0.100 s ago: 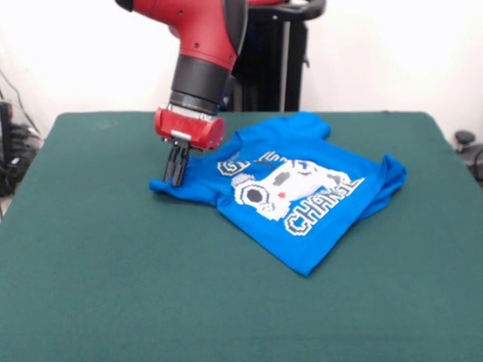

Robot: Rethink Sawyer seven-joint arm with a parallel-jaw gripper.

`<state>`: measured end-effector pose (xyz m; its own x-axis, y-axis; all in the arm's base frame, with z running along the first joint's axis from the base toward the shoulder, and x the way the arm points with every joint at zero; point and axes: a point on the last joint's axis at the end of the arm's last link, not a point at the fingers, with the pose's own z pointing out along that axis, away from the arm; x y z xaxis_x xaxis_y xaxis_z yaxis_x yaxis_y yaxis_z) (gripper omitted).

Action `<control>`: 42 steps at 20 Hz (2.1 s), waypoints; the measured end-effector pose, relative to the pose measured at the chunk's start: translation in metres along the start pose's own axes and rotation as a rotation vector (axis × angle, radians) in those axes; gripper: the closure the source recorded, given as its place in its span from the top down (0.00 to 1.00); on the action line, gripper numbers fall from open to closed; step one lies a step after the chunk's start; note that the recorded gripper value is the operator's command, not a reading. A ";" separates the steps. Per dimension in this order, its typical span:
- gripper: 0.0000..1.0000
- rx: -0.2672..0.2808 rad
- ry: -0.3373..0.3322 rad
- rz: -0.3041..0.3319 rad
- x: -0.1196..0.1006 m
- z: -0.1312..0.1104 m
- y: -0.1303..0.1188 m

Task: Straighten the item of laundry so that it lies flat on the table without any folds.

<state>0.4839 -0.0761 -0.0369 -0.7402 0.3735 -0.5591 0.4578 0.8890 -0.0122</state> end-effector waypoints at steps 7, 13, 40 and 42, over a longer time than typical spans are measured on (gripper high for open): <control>0.00 0.009 0.012 0.005 0.009 0.008 -0.002; 0.00 0.002 0.001 0.013 0.009 0.019 -0.014; 1.00 0.041 -0.046 -0.018 -0.015 0.006 -0.076; 1.00 0.026 -0.035 -0.023 -0.018 0.000 -0.078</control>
<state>0.4616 -0.1525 -0.0257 -0.7334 0.3433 -0.5867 0.4539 0.8898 -0.0467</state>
